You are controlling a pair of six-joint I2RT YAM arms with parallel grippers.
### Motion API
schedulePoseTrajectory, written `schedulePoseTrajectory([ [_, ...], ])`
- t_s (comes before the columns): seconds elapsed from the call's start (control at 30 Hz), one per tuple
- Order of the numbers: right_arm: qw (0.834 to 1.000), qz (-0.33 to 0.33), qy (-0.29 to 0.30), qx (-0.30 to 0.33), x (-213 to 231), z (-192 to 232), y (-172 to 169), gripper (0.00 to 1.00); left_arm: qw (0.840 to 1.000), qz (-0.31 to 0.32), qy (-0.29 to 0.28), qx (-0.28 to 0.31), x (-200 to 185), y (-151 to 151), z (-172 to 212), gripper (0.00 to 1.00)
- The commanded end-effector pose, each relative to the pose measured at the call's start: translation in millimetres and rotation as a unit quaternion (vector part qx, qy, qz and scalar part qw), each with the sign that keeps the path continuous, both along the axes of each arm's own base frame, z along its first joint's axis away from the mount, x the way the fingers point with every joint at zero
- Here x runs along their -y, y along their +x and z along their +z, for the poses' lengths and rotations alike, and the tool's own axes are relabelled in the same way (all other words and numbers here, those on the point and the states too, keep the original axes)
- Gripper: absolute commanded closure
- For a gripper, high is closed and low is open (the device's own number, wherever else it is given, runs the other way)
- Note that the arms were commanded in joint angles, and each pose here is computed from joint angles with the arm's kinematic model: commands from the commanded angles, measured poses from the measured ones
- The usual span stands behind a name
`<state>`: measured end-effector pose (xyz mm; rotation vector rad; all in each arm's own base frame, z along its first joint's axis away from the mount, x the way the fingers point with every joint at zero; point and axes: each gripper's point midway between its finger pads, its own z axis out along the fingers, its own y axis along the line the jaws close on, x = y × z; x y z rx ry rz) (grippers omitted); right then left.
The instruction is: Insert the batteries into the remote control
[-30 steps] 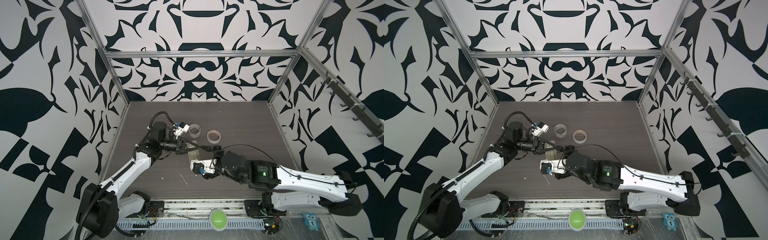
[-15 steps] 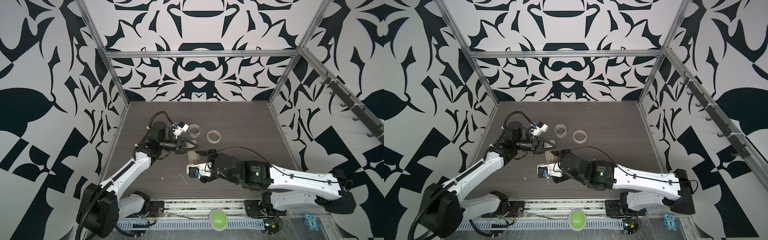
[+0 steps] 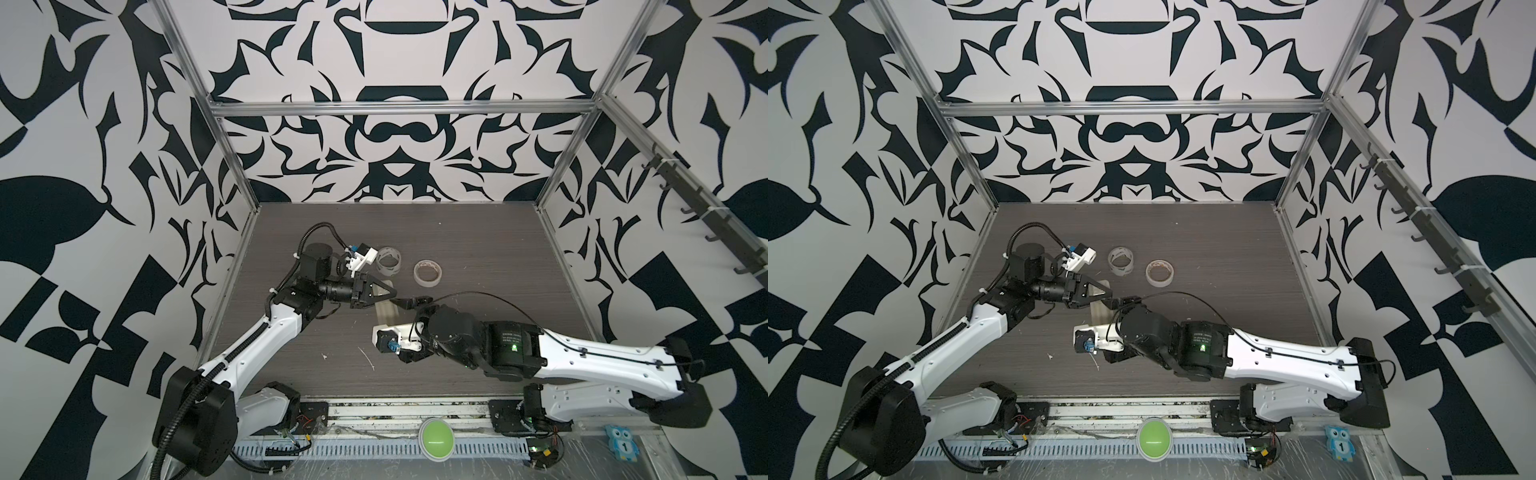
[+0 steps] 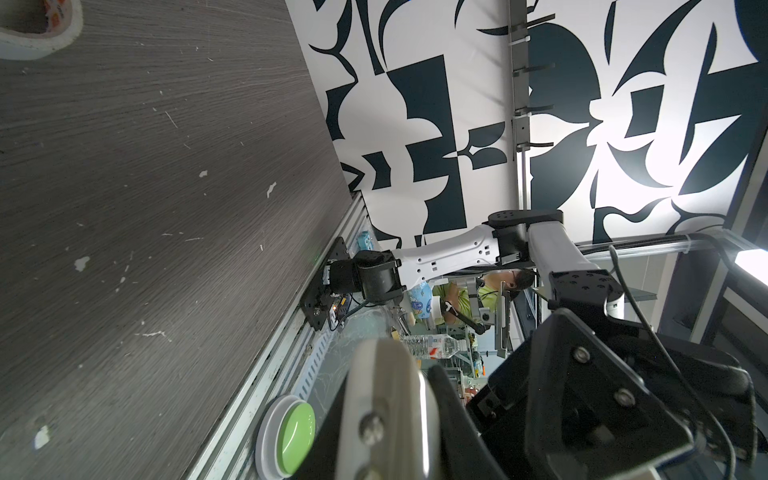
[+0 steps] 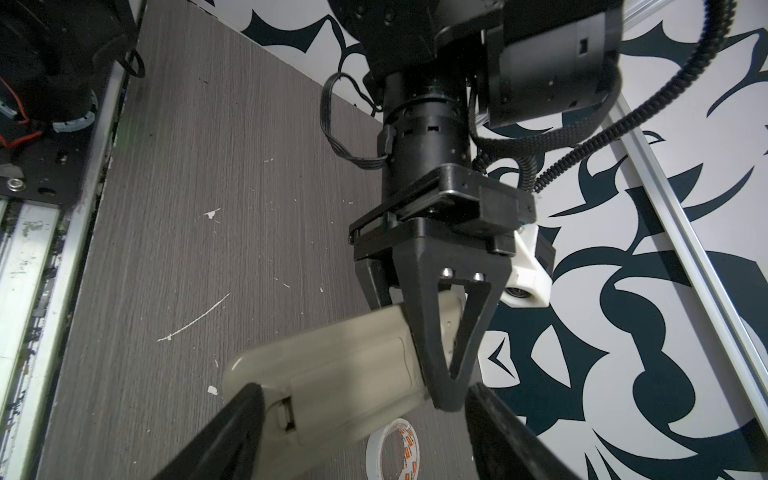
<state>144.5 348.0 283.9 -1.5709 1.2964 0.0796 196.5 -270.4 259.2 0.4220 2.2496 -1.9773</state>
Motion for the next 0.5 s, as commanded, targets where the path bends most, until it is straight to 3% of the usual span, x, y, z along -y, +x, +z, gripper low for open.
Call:
schedulePoseTrajectory([
  [0.0, 0.999, -0.017, 0.027, 0.019, 2.4, 23.5, 6.0, 0.2, 1.0, -0.013, -0.006, -0.002, -1.3, -6.3, 3.0, 1.0],
  [0.47, 1.0, -0.021, 0.008, 0.02, 0.5, 13.6, 8.4, 0.21, 1.0, -0.014, -0.007, 0.001, -1.3, -6.4, 4.4, 1.0],
])
